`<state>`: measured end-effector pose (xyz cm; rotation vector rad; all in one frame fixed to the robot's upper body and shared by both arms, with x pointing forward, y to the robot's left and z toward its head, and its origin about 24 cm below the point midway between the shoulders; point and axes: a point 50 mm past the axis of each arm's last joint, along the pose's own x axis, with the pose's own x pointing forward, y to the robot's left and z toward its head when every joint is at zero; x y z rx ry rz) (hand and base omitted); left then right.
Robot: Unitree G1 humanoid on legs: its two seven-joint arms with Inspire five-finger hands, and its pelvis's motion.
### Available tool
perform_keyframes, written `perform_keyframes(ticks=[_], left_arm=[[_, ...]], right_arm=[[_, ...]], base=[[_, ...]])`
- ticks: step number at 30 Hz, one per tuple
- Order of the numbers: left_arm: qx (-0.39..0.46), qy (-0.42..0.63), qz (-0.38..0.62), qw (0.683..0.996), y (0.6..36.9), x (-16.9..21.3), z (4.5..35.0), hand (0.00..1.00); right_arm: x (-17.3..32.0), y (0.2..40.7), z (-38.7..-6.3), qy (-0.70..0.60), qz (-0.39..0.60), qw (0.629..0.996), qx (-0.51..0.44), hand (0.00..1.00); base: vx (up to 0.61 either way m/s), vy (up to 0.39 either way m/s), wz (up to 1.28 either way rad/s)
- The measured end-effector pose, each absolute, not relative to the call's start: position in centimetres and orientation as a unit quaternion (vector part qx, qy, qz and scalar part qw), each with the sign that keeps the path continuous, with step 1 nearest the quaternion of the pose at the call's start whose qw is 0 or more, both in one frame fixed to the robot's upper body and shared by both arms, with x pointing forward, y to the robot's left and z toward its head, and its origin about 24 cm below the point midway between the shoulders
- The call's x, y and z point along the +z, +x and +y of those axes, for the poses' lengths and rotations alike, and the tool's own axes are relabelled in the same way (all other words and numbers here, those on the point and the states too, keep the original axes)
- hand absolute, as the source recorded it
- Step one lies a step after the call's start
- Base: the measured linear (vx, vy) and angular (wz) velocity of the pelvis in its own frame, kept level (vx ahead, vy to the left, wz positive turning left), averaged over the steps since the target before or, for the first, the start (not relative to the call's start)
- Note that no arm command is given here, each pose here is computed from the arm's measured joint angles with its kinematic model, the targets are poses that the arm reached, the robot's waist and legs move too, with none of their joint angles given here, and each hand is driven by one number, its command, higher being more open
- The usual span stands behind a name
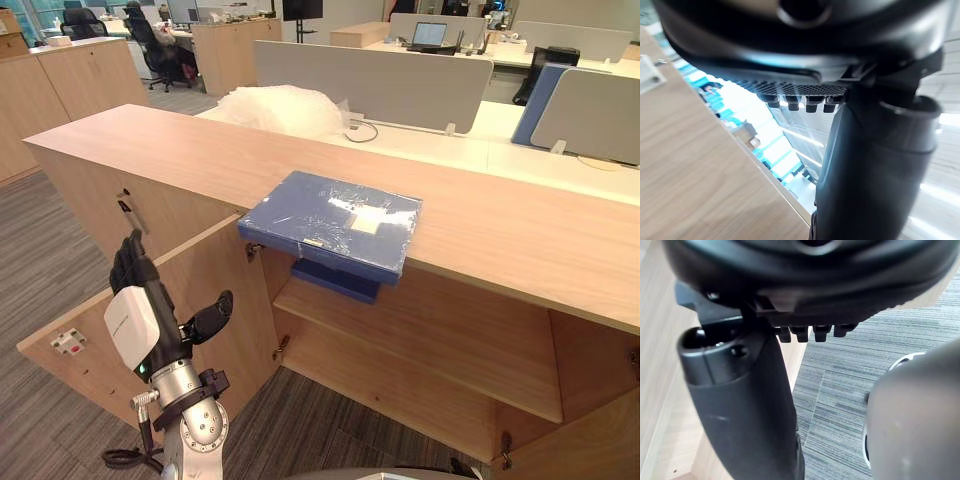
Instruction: Walk over to the cabinet, pick up the folder, carry it to the office cabinet, place the folder inside the office cabinet, then close the office cabinet door
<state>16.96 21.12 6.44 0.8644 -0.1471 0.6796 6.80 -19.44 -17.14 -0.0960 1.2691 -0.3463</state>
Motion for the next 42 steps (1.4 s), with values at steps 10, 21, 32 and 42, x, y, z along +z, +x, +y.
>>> perform_keyframes(ticks=[10, 21, 32, 42], left_arm=[[0.216, 0.523, -0.069, 0.822, 17.5, 6.1, 22.6, 1.00], [0.184, 0.569, -0.097, 0.796, 19.1, 7.1, 23.2, 1.00], [0.155, 0.584, -0.113, 0.789, 21.0, 6.8, 22.3, 1.00], [0.110, 0.601, -0.096, 0.786, 22.2, 5.3, 21.8, 1.00]], right_arm=[[-16.9, 7.4, -20.1, -0.045, 0.580, 0.797, -0.160, 1.00], [-16.8, 7.9, -20.5, -0.057, 0.577, 0.802, -0.144, 1.00], [-16.7, 8.1, -20.9, -0.053, 0.573, 0.803, -0.153, 1.00], [-16.6, 8.0, -21.4, -0.038, 0.572, 0.800, -0.177, 1.00]], base=[[0.00, -0.016, -0.11], [0.01, 0.020, -0.07], [0.00, 0.017, -0.10], [0.00, 0.029, -0.14]])
